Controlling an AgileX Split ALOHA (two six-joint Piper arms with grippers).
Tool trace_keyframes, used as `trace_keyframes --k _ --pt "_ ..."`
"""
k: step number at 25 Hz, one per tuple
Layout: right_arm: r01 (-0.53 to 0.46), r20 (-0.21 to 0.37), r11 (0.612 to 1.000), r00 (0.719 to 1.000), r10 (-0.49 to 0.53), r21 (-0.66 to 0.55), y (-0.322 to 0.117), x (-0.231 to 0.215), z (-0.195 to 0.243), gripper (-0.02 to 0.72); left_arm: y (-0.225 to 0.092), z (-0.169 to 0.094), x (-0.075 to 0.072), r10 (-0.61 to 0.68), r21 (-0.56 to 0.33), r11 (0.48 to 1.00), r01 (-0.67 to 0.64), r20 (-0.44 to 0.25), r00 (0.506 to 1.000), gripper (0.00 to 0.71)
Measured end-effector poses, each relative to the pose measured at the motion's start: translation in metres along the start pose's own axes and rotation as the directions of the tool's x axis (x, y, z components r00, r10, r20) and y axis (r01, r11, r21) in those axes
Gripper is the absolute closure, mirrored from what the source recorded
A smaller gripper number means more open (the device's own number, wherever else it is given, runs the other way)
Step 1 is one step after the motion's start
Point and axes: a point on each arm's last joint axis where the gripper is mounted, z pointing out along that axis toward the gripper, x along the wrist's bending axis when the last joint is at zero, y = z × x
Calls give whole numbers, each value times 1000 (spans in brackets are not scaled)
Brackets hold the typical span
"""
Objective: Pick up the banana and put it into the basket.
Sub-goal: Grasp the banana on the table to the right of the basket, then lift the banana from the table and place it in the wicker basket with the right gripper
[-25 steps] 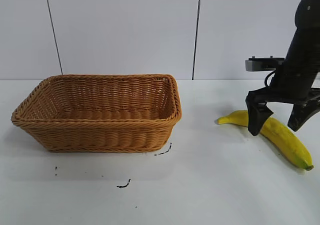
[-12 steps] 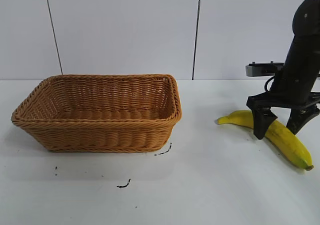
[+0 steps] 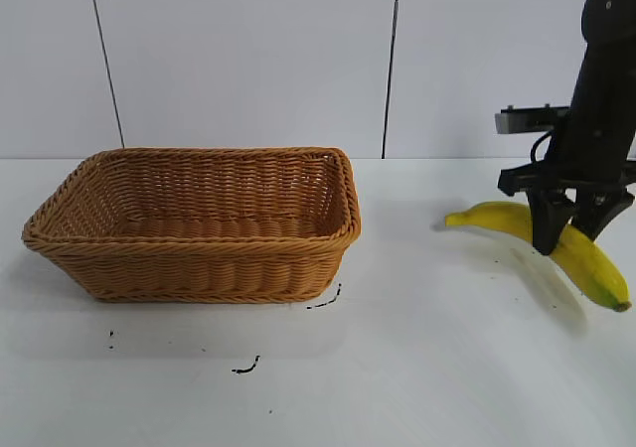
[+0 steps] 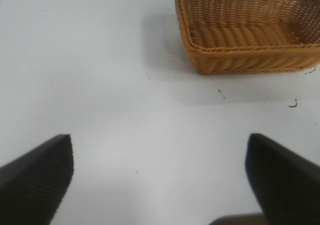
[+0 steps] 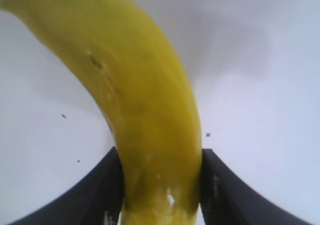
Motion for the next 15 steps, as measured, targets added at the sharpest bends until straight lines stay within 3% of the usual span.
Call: trace_keyframes --k 8,15 --pt "7 27 983 1000 -2 -183 13 2 -95 409 0 0 0 0 0 1000 0 0 1000 17" --pt "48 54 973 998 -37 -224 14 16 -113 409 0 0 0 0 0 1000 0 0 1000 17"
